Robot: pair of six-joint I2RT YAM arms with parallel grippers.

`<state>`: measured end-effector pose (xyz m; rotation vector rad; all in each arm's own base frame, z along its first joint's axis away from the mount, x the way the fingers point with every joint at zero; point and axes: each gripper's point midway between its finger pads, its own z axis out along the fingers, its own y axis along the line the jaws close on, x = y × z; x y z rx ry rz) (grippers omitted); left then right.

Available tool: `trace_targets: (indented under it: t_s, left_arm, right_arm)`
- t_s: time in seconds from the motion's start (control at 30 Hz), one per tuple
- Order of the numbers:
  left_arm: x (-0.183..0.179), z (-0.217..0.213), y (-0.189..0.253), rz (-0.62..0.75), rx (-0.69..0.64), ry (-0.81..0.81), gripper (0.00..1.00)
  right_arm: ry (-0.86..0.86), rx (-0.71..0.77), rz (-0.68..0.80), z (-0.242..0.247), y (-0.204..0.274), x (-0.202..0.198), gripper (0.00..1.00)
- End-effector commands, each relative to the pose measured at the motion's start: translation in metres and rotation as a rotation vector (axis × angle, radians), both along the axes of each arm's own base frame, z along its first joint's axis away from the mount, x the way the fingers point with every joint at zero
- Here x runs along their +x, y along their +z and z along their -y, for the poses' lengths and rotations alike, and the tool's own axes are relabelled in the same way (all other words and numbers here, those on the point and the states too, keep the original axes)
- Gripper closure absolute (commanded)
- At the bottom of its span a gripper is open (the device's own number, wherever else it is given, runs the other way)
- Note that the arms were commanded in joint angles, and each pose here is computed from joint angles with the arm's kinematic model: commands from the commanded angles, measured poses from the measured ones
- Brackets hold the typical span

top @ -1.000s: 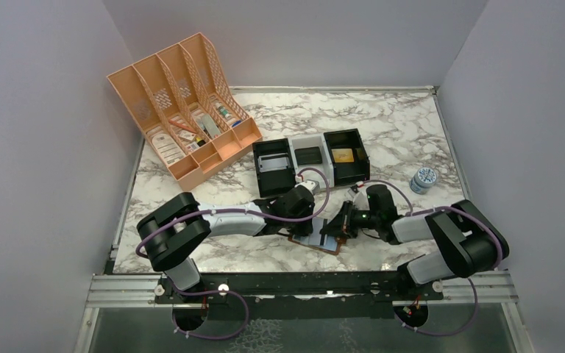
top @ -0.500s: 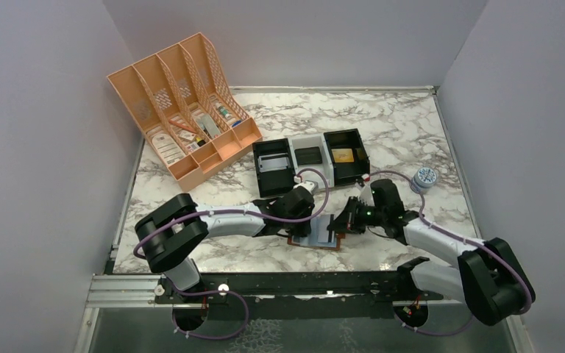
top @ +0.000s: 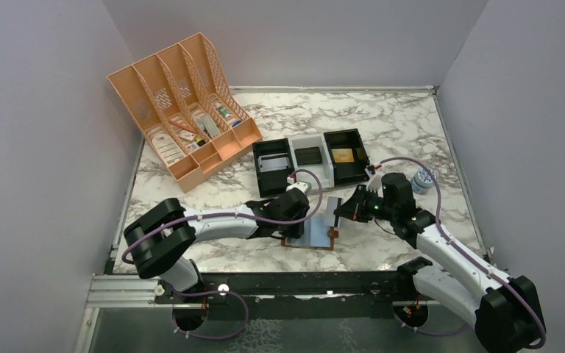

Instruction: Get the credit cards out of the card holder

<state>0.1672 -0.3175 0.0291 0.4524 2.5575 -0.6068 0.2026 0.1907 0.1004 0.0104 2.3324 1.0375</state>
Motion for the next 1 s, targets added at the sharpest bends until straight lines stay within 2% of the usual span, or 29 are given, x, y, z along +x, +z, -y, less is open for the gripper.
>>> trace_targets:
  t_s: [0.0,0.13,0.27,0.4,0.47,0.63,0.83,0.97]
  left_arm:
    - [0.005,-0.011,0.013,0.052,0.001,0.036,0.73]
    - [0.01,-0.012,0.031,0.106,-0.032,0.038,0.59]
    - [0.018,-0.023,0.05,0.167,-0.004,0.051,0.43]
    - [0.032,-0.046,0.071,0.223,0.047,0.097,0.22]
    - [0.043,-0.064,0.079,0.236,0.067,0.141,0.15]
    - [0.071,-0.112,0.104,0.236,0.035,0.262,0.06]
    - [0.093,-0.188,0.118,0.303,0.137,0.48,0.02]
    - [0.09,-0.199,0.127,0.346,0.117,0.521,0.01]
  right_arm:
    - [0.068,0.035,0.072,-0.009,0.015,0.002,0.99]
    - [0.136,0.092,0.084,-0.02,0.02,-0.002,0.99]
    - [0.16,0.094,0.13,-0.023,0.028,0.004,0.99]
    - [0.154,0.078,0.188,-0.025,0.04,0.015,0.99]
    - [0.158,0.068,0.223,-0.028,0.048,0.021,0.99]
    - [0.188,-0.043,0.332,-0.043,0.062,0.033,0.99]
    - [0.222,-0.214,0.508,-0.069,0.079,0.049,0.99]
    - [0.253,-0.339,0.613,-0.09,0.085,0.063,0.99]
